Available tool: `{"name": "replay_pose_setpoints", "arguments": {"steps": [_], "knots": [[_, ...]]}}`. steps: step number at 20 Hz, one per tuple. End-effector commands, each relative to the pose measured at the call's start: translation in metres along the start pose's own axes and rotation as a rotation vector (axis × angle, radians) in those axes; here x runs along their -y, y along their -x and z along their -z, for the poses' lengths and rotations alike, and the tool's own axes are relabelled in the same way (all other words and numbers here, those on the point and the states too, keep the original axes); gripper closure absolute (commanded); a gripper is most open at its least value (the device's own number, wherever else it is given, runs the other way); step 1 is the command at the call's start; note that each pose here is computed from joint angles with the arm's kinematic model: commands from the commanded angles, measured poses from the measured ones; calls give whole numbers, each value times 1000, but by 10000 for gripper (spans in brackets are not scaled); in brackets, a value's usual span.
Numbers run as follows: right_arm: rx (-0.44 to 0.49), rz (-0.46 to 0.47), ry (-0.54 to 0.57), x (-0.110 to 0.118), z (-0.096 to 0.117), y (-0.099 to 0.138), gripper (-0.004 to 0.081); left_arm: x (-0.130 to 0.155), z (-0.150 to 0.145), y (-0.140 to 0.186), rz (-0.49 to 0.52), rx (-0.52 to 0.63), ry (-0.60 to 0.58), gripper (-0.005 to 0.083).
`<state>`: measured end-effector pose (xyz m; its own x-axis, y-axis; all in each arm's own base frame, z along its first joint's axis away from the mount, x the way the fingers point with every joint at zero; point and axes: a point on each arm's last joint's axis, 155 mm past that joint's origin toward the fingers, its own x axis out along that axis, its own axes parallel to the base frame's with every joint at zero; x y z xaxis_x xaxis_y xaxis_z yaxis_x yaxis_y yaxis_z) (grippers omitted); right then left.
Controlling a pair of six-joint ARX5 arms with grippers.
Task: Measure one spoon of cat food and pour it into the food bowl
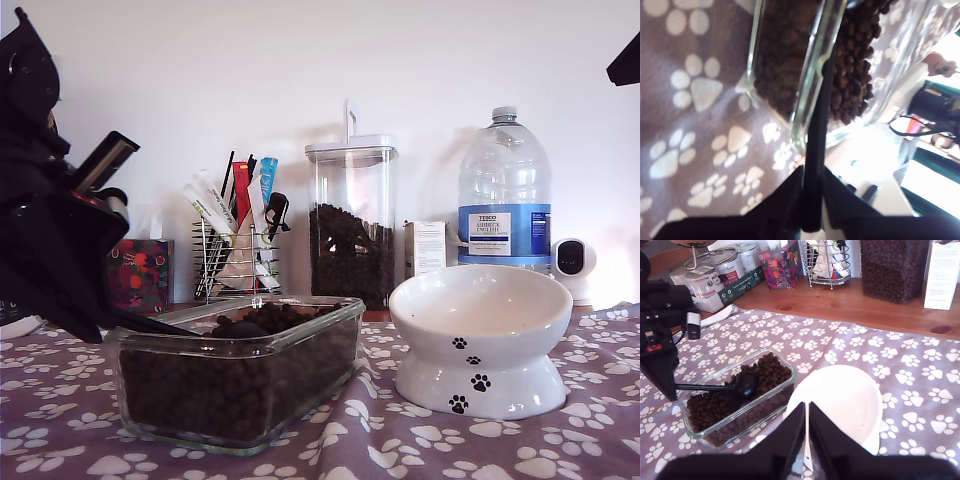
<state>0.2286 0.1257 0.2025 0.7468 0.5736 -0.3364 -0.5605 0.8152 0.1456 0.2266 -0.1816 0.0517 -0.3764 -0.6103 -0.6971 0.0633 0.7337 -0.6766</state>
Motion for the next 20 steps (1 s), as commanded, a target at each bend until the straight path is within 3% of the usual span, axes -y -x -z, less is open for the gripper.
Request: {"name": "replay_pose_setpoints", "arguments": {"steps": [1,8,16,20], "knots": [[13,-8,7,-2,-6,0,780,-22,0,-12,-93,-23,29,795],[13,-8,7,-2,-6,0,780,-33,2,-20,-253,-46,-54,795],[13,-13,7,-3,-6,0,780,-22,-18,10,-391,124,-161,795],[14,-15,7,-3,-6,0,780,-11,-14,10,-415,133,-211,795]]}}
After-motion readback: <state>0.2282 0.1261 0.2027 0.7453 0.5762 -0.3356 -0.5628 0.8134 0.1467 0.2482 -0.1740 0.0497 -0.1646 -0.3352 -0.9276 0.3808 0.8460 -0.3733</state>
